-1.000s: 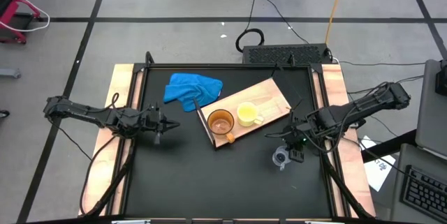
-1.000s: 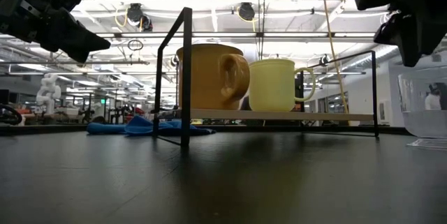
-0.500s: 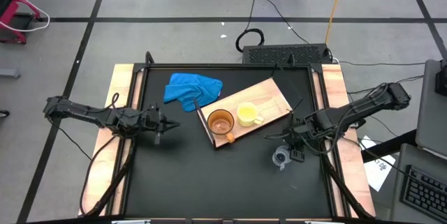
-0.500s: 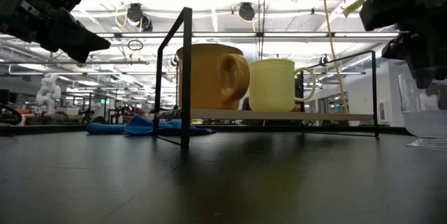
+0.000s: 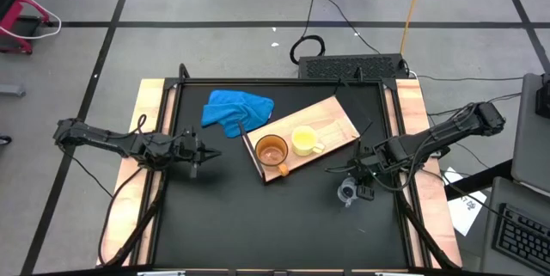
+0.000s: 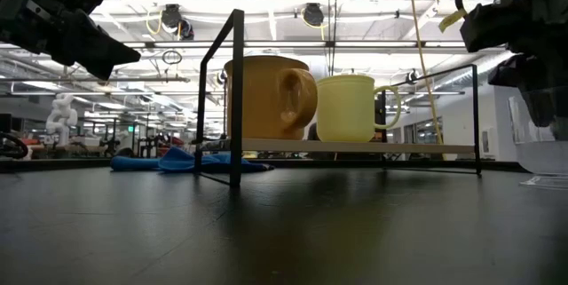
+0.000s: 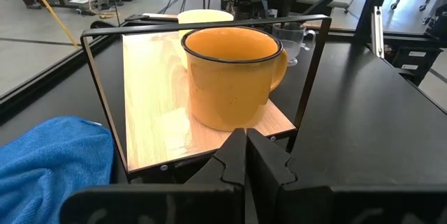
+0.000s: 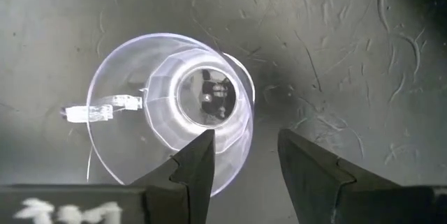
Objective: Stack small to large cups/mugs on shelf
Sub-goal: Put the transparent mug on the shelf
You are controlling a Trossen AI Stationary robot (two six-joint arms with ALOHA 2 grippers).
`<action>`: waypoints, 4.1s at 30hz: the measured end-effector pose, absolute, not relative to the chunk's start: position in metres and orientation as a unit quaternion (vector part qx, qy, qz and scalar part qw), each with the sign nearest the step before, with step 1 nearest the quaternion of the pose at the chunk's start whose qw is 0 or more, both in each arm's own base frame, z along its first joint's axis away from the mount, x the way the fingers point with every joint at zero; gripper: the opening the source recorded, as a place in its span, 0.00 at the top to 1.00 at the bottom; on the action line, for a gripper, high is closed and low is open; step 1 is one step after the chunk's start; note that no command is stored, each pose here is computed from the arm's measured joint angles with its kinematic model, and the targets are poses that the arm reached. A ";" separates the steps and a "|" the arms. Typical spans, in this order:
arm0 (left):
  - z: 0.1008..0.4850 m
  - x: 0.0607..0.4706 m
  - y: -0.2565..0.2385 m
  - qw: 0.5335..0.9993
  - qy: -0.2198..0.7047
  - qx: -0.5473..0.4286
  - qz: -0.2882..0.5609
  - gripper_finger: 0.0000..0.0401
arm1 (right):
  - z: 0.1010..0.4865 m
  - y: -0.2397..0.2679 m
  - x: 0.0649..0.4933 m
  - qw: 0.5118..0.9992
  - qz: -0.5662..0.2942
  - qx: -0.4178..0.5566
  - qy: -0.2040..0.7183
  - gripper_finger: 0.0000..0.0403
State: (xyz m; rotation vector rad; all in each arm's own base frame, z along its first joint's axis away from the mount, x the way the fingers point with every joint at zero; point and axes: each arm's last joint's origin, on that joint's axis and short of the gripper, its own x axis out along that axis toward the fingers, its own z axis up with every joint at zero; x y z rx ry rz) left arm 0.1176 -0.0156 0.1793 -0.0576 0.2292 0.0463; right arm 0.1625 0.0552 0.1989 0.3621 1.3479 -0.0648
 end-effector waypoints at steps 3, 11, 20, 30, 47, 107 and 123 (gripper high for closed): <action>0.179 0.118 -0.016 0.993 0.114 -0.029 0.023 0.96 | 0.199 0.056 0.164 0.771 -0.023 0.164 0.614 0.66; 0.179 0.118 -0.016 0.993 0.115 -0.029 0.023 0.96 | 0.200 0.052 0.166 0.774 -0.027 0.168 0.610 0.91; 0.179 0.118 -0.016 0.993 0.115 -0.029 0.023 0.96 | 0.199 0.046 0.167 0.775 -0.029 0.162 0.610 0.99; 0.179 0.118 -0.016 0.993 0.115 -0.026 0.023 0.96 | 0.219 0.046 0.172 0.787 -0.010 0.143 0.601 1.00; 0.179 0.118 -0.016 0.993 0.115 -0.030 0.023 0.96 | 0.250 0.039 0.153 0.866 0.000 0.116 0.485 1.00; 0.178 0.117 -0.016 0.992 0.119 -0.028 0.023 0.96 | 0.178 0.031 0.122 0.917 0.033 0.148 0.369 1.00; 0.178 0.117 -0.016 0.992 0.119 -0.032 0.024 0.96 | 0.218 0.012 0.119 0.911 -0.032 0.145 0.384 1.00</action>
